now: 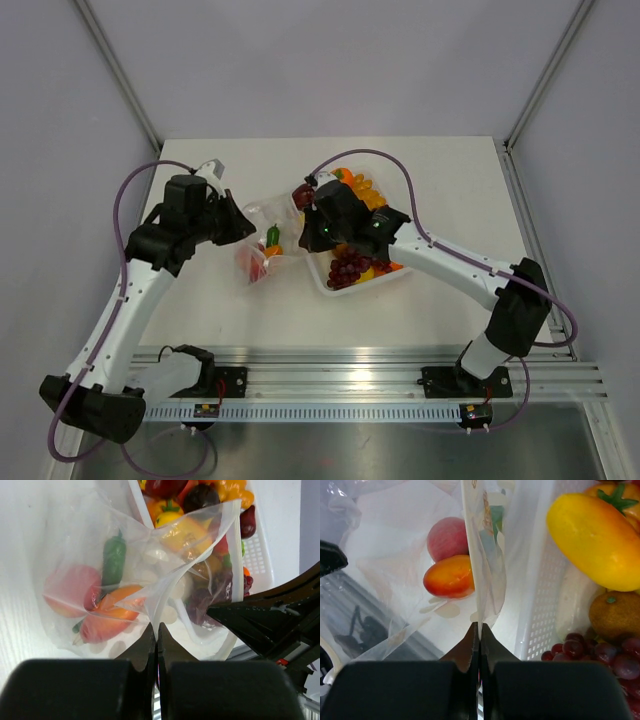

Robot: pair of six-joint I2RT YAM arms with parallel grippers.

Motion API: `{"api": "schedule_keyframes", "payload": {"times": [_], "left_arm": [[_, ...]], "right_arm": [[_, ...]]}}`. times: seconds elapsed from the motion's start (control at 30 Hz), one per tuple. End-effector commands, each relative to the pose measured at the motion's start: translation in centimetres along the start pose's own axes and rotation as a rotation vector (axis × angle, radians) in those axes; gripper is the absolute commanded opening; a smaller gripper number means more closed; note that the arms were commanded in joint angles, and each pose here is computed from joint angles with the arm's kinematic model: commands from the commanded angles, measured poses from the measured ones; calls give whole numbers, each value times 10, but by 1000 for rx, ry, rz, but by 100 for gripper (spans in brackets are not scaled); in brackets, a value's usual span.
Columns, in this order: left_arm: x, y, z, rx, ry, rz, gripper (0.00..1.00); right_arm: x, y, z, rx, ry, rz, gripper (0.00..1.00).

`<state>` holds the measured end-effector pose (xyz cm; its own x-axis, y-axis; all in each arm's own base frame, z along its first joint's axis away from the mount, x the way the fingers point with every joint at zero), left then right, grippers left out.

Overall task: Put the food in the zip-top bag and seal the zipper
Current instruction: Pick up the fake fruit from the bin.

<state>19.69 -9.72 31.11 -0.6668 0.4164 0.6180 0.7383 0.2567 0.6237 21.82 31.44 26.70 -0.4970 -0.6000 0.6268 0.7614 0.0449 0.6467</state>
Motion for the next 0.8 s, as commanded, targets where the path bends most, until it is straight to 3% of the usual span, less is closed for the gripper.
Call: {"api": "schedule_keyframes", "payload": {"times": [0.0, 0.07, 0.1, 0.17, 0.2, 0.33, 0.5, 0.67, 0.77], "left_arm": [[17, 15, -2, -54, 52, -101, 0], [6, 11, 1, -39, 48, -68, 0], [-2, 9, 3, -31, 46, -39, 0], [-7, 6, 2, -23, 12, -23, 0], [-11, 2, 4, -18, 9, -12, 0], [-11, 2, 1, -10, -33, -20, 0], [-12, 4, -2, 5, -63, -32, 0], [-15, 3, -2, 9, -75, -25, 0], [-15, 2, -2, 11, -72, -27, 0]], "right_arm": [[4, 14, 15, 10, 102, -36, 0], [-13, 7, 11, 10, 71, 15, 0], [-15, 5, 11, 11, 69, 31, 5], [-10, 6, 11, 19, 76, 23, 27], [-6, 8, 10, 24, 68, 3, 49], [30, 22, 1, 91, -41, -116, 76], [76, 30, -26, 202, -273, -256, 79], [80, 4, -71, 338, -489, -233, 78], [79, -10, -84, 324, -554, -216, 80]]}}
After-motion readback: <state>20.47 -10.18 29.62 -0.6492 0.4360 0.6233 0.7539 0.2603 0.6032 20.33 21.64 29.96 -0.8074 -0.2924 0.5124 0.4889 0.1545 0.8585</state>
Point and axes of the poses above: each gripper's point midway between its finger pads, its own x axis back along the fingers, its own z axis along the line the jaws close on, y = z × x, the point moved 10 cm from there along x, back along the fingers, and after that the axes turned 2 degrees about -x, right-handed, at the moved point
